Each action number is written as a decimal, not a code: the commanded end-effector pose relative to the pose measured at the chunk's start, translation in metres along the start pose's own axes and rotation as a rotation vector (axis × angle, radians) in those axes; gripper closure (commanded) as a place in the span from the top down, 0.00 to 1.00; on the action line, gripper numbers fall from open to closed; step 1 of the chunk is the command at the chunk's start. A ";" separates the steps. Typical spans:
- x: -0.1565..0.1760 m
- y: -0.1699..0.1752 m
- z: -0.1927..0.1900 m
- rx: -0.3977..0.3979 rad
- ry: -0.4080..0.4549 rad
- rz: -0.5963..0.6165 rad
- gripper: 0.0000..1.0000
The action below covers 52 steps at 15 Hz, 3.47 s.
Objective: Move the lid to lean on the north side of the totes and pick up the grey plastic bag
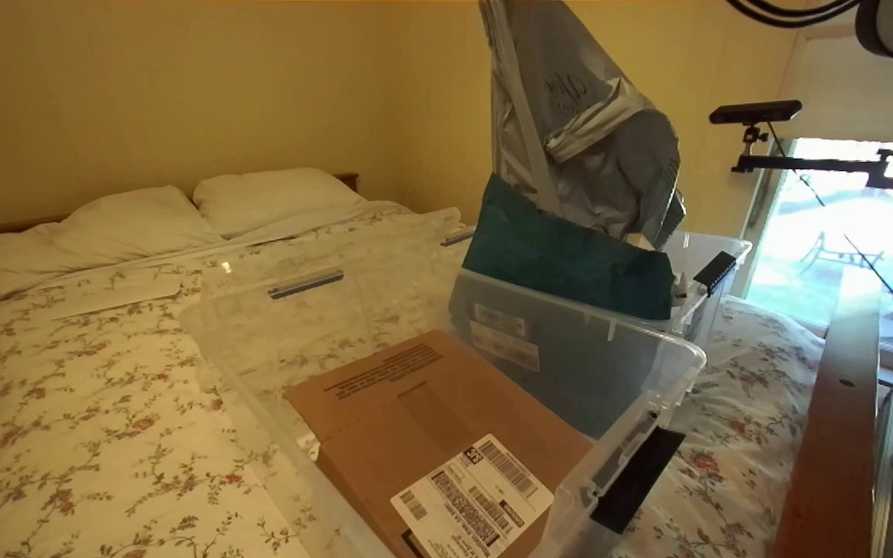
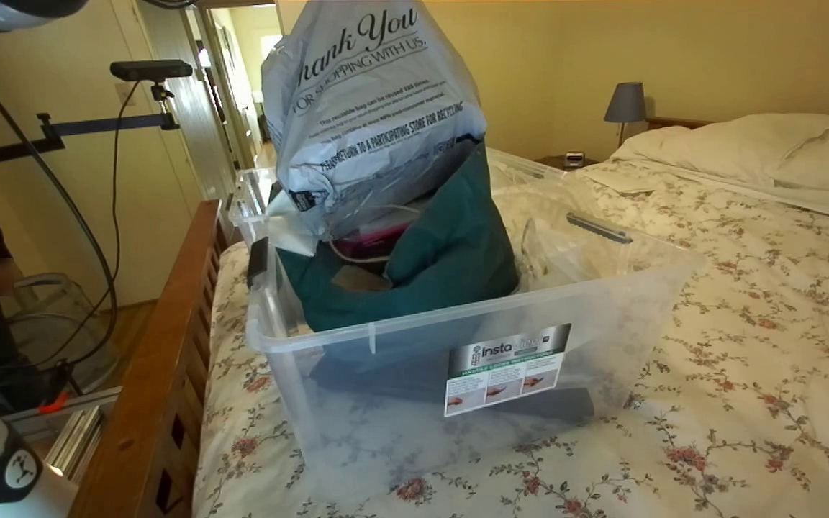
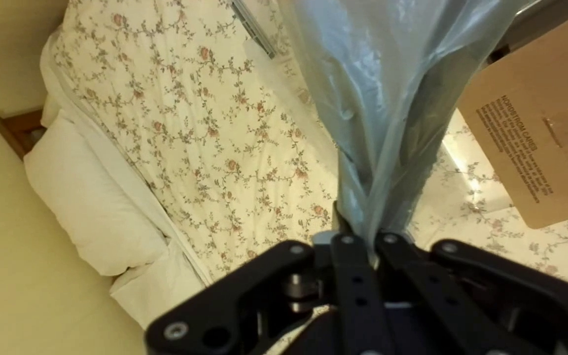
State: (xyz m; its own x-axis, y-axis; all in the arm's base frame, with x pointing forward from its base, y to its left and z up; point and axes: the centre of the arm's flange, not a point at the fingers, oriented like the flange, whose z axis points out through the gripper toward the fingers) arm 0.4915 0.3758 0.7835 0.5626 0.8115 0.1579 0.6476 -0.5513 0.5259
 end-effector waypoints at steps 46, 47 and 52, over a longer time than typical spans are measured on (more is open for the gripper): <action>-0.078 0.108 0.086 0.083 -0.347 0.613 0.99; -0.077 0.103 0.081 0.137 -0.327 0.609 1.00; -0.087 0.107 0.088 0.151 -0.353 0.608 1.00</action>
State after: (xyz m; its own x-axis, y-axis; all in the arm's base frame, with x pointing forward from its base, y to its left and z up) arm 0.5522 0.2320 0.7487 0.9603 0.2630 0.0926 0.2119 -0.9041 0.3710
